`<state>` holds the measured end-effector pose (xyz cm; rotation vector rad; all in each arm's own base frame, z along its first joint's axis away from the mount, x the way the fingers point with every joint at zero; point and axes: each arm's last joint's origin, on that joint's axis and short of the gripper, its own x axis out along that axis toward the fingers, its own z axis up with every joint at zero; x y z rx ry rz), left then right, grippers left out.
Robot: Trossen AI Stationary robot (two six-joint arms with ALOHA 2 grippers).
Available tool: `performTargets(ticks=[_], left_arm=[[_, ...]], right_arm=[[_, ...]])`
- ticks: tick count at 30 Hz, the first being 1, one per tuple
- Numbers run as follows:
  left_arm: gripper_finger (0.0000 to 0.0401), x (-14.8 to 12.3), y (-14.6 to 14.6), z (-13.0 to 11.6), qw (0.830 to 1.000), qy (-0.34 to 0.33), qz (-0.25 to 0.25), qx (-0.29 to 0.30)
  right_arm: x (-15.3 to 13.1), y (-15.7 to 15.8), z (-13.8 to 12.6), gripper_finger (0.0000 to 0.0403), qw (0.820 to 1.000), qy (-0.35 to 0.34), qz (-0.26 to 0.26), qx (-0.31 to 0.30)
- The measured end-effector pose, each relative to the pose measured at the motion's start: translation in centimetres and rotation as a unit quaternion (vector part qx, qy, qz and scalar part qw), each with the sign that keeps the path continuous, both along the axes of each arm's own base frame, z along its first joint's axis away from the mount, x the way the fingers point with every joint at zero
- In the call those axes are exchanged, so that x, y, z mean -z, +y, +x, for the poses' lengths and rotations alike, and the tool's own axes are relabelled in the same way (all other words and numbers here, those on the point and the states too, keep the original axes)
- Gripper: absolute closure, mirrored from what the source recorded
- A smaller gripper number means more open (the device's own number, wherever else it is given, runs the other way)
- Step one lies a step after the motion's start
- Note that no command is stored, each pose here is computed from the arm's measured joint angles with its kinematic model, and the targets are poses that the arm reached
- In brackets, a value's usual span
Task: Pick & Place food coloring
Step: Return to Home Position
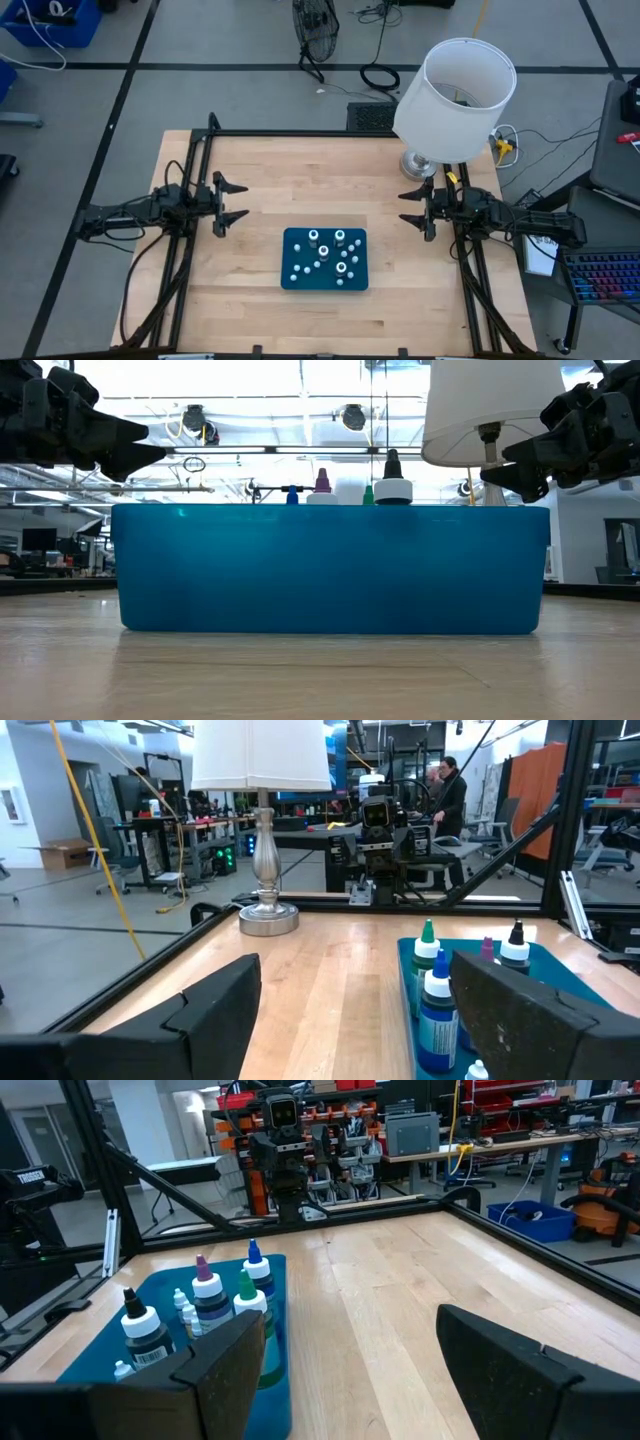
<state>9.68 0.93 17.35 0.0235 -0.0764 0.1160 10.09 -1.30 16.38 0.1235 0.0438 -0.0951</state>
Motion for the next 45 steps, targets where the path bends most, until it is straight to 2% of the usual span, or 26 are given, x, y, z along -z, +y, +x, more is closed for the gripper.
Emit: performTargets(ticks=[15,25,37,45], left_arm=[[0.0076,-0.02,0.0,0.0,1.0,0.0,0.0,0.0],[0.0089,-0.04,0.0,-0.01,1.0,-0.001,0.0,0.0],[0.0073,-0.04,0.0,-0.01,1.0,-0.001,0.0,0.0],[0.0083,-0.04,0.0,-0.01,1.0,-0.001,0.0,0.0]], right_arm=[[0.0,0.0,0.0,0.0121,1.0,0.0,0.0,0.0],[0.01,0.0,0.0,0.0122,1.0,0.0,0.0,0.0],[0.01,0.0,0.0,0.012,1.0,0.0,0.0,0.0],[0.01,0.0,0.0,0.0122,1.0,0.0,0.0,0.0]])
